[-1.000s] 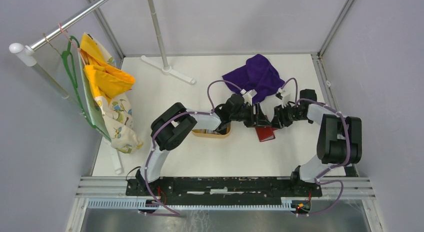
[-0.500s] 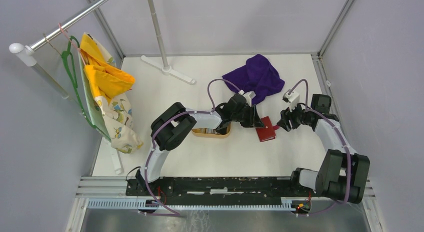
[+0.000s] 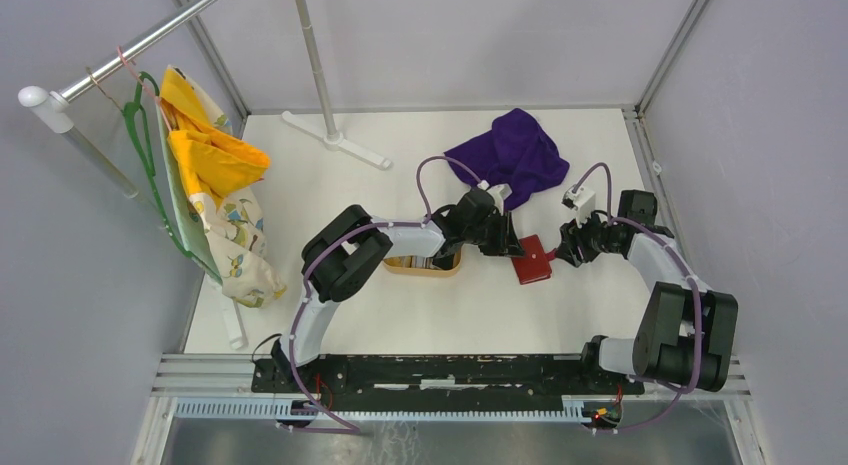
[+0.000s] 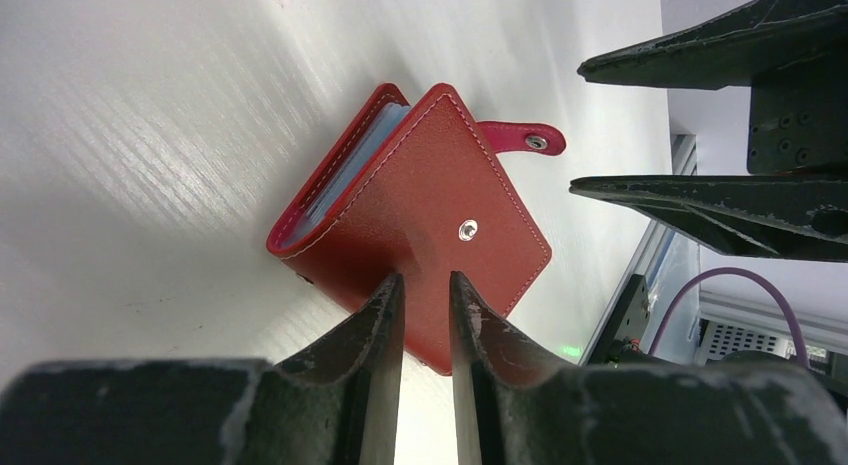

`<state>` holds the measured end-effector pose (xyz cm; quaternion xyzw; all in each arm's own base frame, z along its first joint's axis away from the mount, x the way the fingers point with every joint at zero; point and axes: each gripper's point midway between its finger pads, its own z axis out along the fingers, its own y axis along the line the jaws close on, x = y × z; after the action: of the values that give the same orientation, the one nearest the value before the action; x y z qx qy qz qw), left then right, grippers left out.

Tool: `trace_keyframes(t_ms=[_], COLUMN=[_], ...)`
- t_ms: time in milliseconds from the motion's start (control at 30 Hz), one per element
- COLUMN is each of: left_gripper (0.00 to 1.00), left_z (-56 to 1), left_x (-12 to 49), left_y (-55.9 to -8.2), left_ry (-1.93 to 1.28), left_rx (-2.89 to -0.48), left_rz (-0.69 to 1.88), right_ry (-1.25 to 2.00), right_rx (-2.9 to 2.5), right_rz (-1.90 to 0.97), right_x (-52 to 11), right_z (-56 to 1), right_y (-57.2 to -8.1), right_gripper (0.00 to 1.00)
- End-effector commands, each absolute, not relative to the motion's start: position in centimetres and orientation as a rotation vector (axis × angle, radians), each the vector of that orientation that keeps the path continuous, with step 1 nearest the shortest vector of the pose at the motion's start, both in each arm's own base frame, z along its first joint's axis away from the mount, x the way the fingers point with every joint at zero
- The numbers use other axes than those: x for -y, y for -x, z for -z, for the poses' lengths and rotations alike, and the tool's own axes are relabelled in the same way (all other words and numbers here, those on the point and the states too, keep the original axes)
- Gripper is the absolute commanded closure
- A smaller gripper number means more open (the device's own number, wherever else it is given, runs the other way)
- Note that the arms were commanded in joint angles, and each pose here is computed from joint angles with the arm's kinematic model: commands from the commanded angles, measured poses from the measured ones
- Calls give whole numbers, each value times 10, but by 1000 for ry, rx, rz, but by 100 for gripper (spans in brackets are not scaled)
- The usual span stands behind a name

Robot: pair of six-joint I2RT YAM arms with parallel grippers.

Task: Put the credit cards into the card holder
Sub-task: Close the card holder at the center of the board.

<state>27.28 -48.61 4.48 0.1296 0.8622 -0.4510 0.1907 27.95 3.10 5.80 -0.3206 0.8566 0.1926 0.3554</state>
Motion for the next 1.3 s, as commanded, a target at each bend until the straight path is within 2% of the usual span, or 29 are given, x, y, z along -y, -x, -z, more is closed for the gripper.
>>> trace_keyframes(t_ms=[0,567,800,1067,1133,1267], left_gripper=[70,69,69,69,69,67], left_z=[-64,-65,-63,-63,-64,-68], left_x=[492,494,495,495,495,497], left_y=[-284,-284,-286,-286,-286,-287], left_ry=[-440,-487,-492,-493,-493,-500], left_rx=[-2338,-2332,-2339,-2340,-2337,-2330], left_rz=[1244,1227,1217,1221,1220,1219], right_ry=[896,903,872,864,866,859], right_rx=[-2101,-2125,-2183,-2191,-2195,-2191], right_rz=[-454,-481,-490,-511,-521,-527], right_x=[-34,-35,-32,-36,-37,-39], right_z=[-77,-68,-56,-55,-55,-58], right_y=[-285,-280,-281,-282,-282,-285], right_gripper=[45,45,51,65,72,91])
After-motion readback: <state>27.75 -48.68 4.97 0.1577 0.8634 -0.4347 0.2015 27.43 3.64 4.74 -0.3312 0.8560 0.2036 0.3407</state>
